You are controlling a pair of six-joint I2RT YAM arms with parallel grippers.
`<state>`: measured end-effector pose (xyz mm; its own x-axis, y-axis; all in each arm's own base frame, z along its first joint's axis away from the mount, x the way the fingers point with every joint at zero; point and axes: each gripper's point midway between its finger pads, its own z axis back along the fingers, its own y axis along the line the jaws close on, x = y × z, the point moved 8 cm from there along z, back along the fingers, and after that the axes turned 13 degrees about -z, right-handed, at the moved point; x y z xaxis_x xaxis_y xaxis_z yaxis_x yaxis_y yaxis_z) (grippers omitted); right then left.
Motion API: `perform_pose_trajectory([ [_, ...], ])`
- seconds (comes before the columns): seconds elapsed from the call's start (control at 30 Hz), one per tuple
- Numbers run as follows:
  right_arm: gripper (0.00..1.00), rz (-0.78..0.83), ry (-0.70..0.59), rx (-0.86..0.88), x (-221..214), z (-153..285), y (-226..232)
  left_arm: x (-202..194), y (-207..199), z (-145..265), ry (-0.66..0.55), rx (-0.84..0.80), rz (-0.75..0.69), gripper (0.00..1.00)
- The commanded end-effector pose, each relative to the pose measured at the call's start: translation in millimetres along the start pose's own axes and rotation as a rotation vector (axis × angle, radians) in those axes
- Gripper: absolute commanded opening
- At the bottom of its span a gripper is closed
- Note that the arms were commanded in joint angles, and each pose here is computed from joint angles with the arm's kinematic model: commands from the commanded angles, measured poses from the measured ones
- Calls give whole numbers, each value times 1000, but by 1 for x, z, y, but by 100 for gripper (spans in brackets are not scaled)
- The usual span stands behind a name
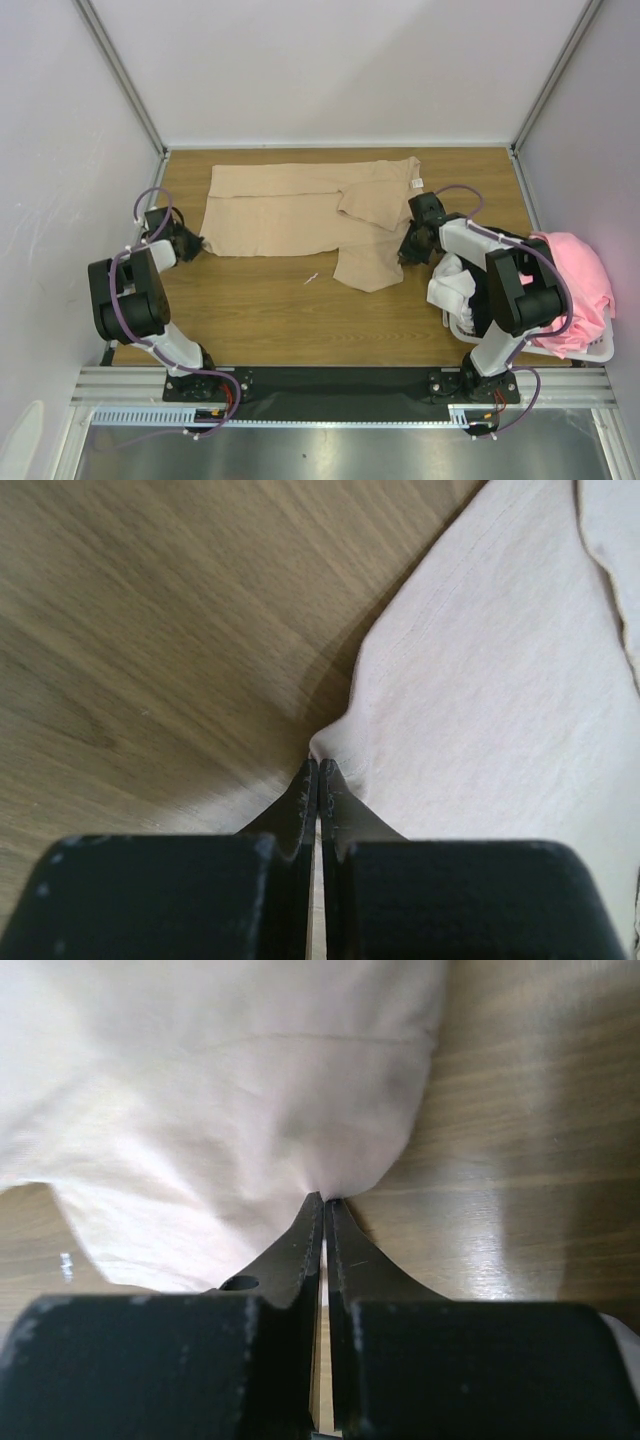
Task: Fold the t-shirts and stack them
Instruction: Fold the tshirt
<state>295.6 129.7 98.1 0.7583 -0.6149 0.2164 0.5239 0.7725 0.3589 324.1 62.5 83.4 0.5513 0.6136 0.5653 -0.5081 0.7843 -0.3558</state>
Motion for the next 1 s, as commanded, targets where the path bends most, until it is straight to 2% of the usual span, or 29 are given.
perform_pose_trajectory([
  [0.0,0,27,-66,43,19,17,21,28,-11,13,-86,-31,-38,0],
  [0.37,0,-20,-176,210,94,44,52,64,-34,17,-182,-45,7,0],
  [0.6,0,-23,-175,256,124,28,68,82,-51,8,-225,-41,48,0],
  [0.97,0,21,-193,314,180,8,85,107,-78,-28,-251,-16,61,0],
])
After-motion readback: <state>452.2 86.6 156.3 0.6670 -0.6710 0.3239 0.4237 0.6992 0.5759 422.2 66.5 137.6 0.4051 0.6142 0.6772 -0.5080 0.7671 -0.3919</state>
